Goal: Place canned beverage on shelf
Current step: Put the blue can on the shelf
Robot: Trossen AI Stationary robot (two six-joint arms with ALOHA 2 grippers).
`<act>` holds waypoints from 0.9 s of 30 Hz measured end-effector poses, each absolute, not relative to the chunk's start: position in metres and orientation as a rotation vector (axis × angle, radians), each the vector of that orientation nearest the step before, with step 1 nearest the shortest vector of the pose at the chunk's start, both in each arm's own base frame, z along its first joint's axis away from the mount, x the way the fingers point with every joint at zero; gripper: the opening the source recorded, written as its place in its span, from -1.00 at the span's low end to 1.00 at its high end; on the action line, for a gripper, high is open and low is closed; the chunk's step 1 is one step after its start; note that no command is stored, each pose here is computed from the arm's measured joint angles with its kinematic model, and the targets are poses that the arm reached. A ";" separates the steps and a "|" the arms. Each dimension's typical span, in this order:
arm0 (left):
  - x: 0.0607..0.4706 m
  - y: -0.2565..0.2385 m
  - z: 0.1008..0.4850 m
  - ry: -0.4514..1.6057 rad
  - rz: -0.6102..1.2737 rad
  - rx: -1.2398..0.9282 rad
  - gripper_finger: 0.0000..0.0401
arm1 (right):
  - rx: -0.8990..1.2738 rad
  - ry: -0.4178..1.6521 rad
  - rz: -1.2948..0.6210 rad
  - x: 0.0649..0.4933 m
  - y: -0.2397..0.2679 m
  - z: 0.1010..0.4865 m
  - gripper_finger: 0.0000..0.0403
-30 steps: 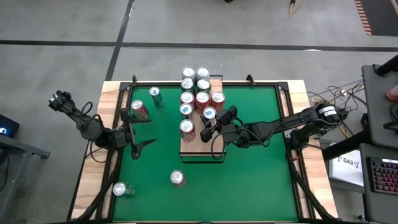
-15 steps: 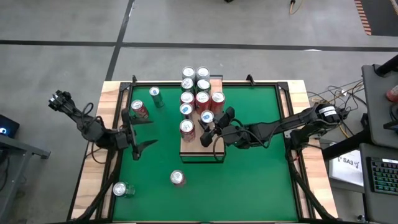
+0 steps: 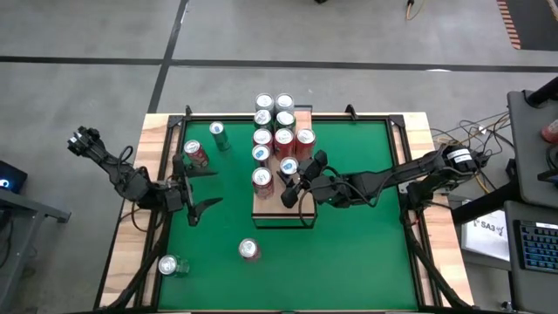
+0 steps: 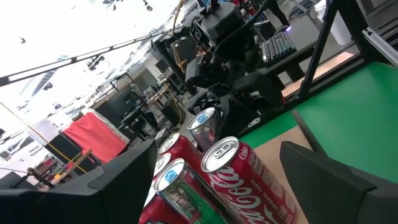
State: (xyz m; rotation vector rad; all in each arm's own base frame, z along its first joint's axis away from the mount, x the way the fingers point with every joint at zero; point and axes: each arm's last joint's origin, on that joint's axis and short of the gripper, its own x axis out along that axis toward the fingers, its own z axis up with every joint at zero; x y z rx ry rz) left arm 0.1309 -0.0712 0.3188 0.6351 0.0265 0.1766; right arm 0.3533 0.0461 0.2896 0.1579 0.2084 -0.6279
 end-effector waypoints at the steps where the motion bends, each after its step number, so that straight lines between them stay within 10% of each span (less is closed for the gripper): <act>1: 0.131 -0.071 0.319 0.027 0.176 0.640 0.62 | 0.158 0.209 -0.628 0.353 0.046 0.290 0.10; 17: 0.132 -0.072 0.318 0.032 0.175 0.645 0.62 | 0.149 0.240 -0.633 0.352 0.046 0.286 0.12; 27: 0.132 -0.072 0.318 0.032 0.175 0.645 0.62 | 0.169 0.241 -0.640 0.352 0.046 0.286 0.50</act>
